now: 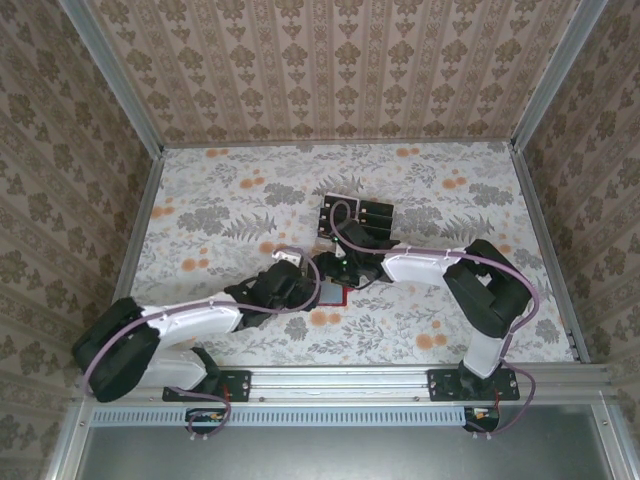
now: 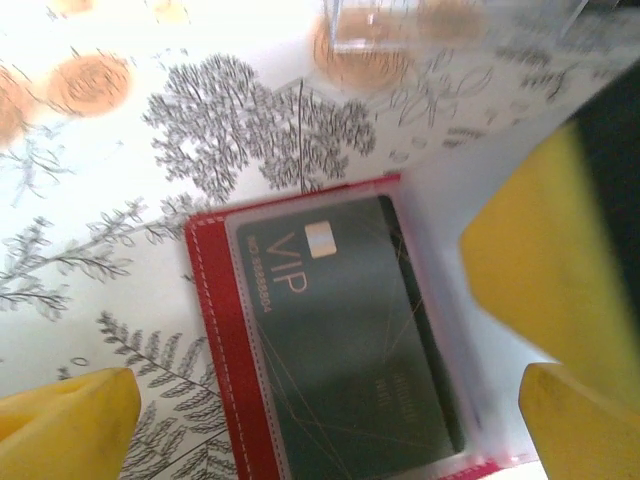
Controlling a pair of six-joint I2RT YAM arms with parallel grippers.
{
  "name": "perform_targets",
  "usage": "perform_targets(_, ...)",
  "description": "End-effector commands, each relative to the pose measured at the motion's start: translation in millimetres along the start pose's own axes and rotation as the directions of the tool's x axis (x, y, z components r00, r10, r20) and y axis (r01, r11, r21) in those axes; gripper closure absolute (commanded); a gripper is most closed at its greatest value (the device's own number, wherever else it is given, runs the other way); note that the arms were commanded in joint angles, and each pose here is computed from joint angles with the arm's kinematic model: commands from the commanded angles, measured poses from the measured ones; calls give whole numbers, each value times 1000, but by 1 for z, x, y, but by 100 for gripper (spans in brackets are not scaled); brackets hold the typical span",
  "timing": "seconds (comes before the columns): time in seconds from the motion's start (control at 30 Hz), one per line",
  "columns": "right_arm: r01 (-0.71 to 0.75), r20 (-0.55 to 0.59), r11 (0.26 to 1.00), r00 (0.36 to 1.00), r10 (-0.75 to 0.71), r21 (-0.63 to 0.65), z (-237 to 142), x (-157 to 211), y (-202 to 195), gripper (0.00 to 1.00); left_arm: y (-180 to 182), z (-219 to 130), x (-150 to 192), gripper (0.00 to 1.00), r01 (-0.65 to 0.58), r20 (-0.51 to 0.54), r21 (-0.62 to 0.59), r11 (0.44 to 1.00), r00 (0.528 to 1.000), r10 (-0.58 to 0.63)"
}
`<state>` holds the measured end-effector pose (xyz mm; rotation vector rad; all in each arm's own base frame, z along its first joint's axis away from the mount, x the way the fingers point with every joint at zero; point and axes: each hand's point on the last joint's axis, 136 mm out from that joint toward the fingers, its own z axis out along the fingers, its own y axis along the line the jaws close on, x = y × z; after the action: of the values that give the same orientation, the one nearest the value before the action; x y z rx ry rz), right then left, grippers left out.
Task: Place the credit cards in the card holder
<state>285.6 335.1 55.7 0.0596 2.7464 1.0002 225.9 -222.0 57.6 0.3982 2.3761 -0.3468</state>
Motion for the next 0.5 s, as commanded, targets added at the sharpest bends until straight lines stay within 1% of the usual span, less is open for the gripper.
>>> perform_targets(0.0,16,-6,1000,1000,-16,-7,-7,0,18,36,10,-18,-2,0,27,38,-22,999,999,-26)
perform_targets(0.13,33,-12,999,999,-33,8,-3,2,29,36,26,-42,-8,0,104,97,-41,994,990,-100)
perform_targets(0.27,52,-26,998,998,-51,29,6,5,39,36,44,-59,-5,0,181,124,-61,982,977,-173)
perform_targets(0.47,79,-60,994,995,-75,81,36,5,46,36,64,-78,-3,0,279,160,-62,958,951,-266)
